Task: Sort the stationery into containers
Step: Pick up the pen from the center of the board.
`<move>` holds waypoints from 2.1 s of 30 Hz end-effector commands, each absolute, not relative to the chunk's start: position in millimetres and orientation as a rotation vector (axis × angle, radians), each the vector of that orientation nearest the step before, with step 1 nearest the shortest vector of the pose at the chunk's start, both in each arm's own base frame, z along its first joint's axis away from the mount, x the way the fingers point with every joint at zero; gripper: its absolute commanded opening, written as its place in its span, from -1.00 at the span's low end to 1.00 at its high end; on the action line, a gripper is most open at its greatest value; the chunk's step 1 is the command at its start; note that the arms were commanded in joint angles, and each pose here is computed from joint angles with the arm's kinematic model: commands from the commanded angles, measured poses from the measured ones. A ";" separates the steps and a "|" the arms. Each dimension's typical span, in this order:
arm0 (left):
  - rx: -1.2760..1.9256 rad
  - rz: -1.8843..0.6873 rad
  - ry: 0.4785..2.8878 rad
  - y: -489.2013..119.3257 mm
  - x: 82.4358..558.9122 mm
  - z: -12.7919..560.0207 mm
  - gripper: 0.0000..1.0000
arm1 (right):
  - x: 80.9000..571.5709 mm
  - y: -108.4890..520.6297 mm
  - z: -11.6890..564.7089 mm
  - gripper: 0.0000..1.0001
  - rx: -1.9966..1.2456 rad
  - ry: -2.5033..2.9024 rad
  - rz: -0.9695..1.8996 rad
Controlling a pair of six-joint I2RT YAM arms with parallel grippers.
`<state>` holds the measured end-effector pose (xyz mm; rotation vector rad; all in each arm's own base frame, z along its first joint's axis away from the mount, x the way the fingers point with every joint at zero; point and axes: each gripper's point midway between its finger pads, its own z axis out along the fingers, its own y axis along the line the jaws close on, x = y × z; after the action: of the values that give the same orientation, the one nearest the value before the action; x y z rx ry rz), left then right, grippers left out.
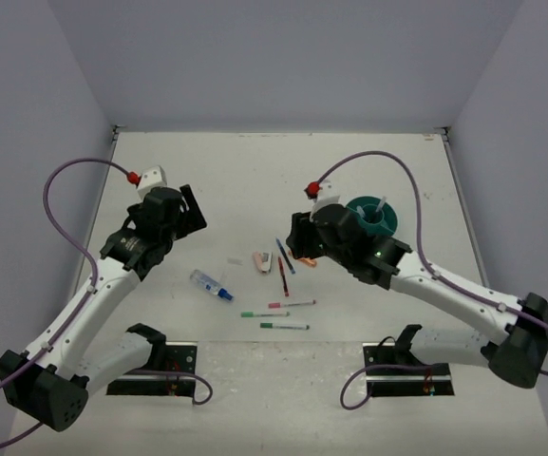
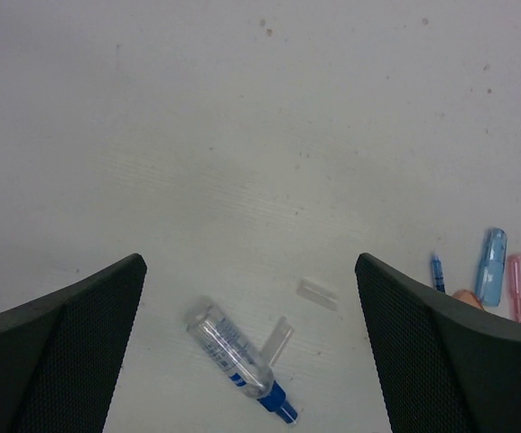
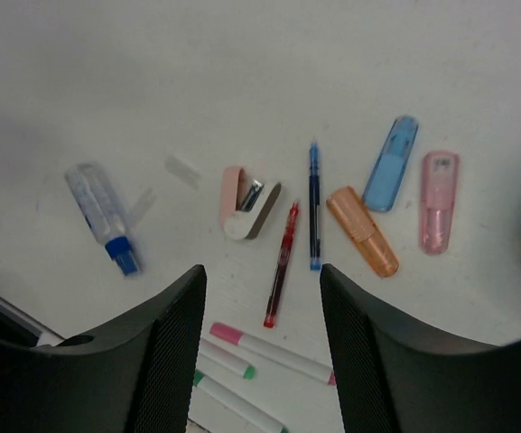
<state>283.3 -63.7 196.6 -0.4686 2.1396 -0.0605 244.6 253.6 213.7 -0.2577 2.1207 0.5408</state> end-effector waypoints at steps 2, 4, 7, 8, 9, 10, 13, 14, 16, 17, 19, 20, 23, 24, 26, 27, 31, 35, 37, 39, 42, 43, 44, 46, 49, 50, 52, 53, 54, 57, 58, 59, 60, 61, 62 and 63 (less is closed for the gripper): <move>-0.310 -0.136 2.194 -76.6 274.8 184.9 1.00 | 227.9 280.4 151.6 -0.06 -0.272 2.368 0.465; -0.273 -0.104 2.216 -72.3 268.9 180.3 1.00 | 230.2 290.3 133.8 -0.19 -0.291 2.414 0.420; -0.191 -0.090 2.252 -71.5 259.3 174.7 1.00 | 238.6 295.1 111.4 -0.25 -0.324 2.474 0.304; -0.184 -0.099 2.250 -72.5 257.5 176.7 1.00 | 241.3 298.7 107.9 -0.28 -0.340 2.484 0.285; -0.173 -0.113 2.246 -74.3 256.6 179.6 1.00 | 242.9 300.6 101.3 -0.32 -0.359 2.501 0.259; -0.146 -0.163 2.238 -81.2 255.9 183.5 1.00 | 245.9 302.9 94.9 -0.36 -0.378 2.512 0.234; -0.098 -0.210 2.221 -88.1 255.1 179.9 1.00 | 248.0 306.9 77.9 -0.41 -0.405 2.558 0.187; -0.108 -0.209 2.214 -87.5 256.1 176.9 1.00 | 247.5 308.4 75.0 -0.42 -0.403 2.570 0.187; -0.111 -0.223 2.215 -89.6 256.5 172.8 1.00 | 245.7 307.6 69.3 -0.41 -0.372 2.593 0.172; -0.101 -0.235 2.221 -92.0 256.3 172.9 1.00 | 245.6 305.8 66.2 -0.41 -0.358 2.600 0.162; -0.090 -0.238 2.226 -93.2 255.7 172.2 1.00 | 241.5 303.6 57.2 -0.41 -0.350 2.623 0.152; -0.097 -0.235 2.222 -92.2 256.0 172.6 1.00 | 240.7 303.2 54.6 -0.40 -0.347 2.629 0.149; -0.102 -0.243 2.208 -91.6 254.6 173.0 1.00 | 237.3 301.1 43.9 -0.40 -0.346 2.657 0.130; -0.103 -0.245 2.204 -91.7 254.0 173.6 1.00 | 235.4 301.8 39.6 -0.40 -0.351 2.670 0.131; -0.098 -0.251 2.197 -93.1 252.9 175.4 1.00 | 233.1 301.9 31.7 -0.40 -0.354 2.692 0.127; -0.095 -0.254 2.195 -93.8 252.1 175.8 1.00 | 231.2 303.6 29.5 -0.40 -0.358 2.700 0.138; -0.076 -0.261 2.197 -98.9 249.4 175.6 1.00 | 229.2 300.6 18.1 -0.42 -0.352 2.725 0.109; -0.068 -0.262 2.195 -100.8 247.9 176.1 1.00 | 226.0 302.6 6.6 -0.48 -0.355 2.754 0.109; -0.065 -0.264 2.192 -101.8 246.8 176.7 1.00 | 225.5 302.6 2.4 -0.57 -0.350 2.765 0.099; -0.061 -0.267 2.191 -103.1 246.1 177.3 1.00 | 224.4 301.0 -0.5 -0.69 -0.347 2.773 0.082; -0.056 -0.269 2.193 -104.6 245.3 176.7 1.00 | 224.1 296.4 -0.6 -0.91 -0.323 2.778 0.057; -0.053 -0.273 2.191 -105.3 245.2 177.6 1.00 | 224.4 297.0 2.7 -0.98 -0.320 2.773 0.064; -0.050 -0.278 2.190 -106.2 245.3 178.0 1.00 | 224.2 297.1 4.9 -1.00 -0.319 2.771 0.066; -0.036 -0.293 2.189 -108.7 245.0 179.0 1.00 | 225.0 299.7 14.0 -1.00 -0.319 2.754 0.092; 0.049 -0.341 2.194 -120.7 246.1 180.3 1.00 | 230.6 299.1 55.5 -1.00 -0.304 2.678 0.154; 0.067 -0.363 2.194 -124.8 246.1 182.5 1.00 | 231.4 298.0 67.9 -1.00 -0.301 2.654 0.173; 0.167 -0.394 2.221 -137.4 249.2 181.6 1.00 | 231.7 291.8 114.8 -1.00 -0.279 2.561 0.257; 0.206 -0.396 2.253 -141.2 249.3 175.7 1.00 | 230.3 287.6 124.0 -1.00 -0.275 2.542 0.268; 0.242 -0.391 2.290 -143.9 249.4 168.3 1.00 | 228.4 283.7 130.5 -1.00 -0.275 2.528 0.277; 0.285 -0.326 2.383 -145.4 258.0 154.8 1.00 | 215.9 275.7 166.5 -1.00 -0.305 2.432 0.423; 0.294 -0.312 2.391 -146.4 260.4 153.2 1.00 | 212.7 274.0 171.8 -1.00 -0.321 2.410 0.452; 0.308 -0.299 2.395 -148.2 262.6 152.1 1.00 | 208.9 273.0 176.7 -1.00 -0.343 2.389 0.486; 0.361 -0.278 2.408 -151.8 263.6 145.2 1.00 | 205.6 268.2 183.0 -1.00 -0.352 2.356 0.513; 0.409 -0.259 2.412 -154.6 264.4 141.6 1.00 | 204.3 264.7 186.4 -1.00 -0.366 2.332 0.518; 0.430 -0.241 2.425 -156.2 263.4 136.9 1.00 | 203.1 261.9 188.0 -1.00 -0.366 2.321 0.523; 0.504 -0.175 2.420 -152.9 263.9 131.3 1.00 | 202.8 258.9 190.4 -1.00 -0.374 2.299 0.526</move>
<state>258.6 -145.5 126.7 0.2809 2.4639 -0.2546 212.1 269.4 204.0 -0.2805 2.3090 0.5490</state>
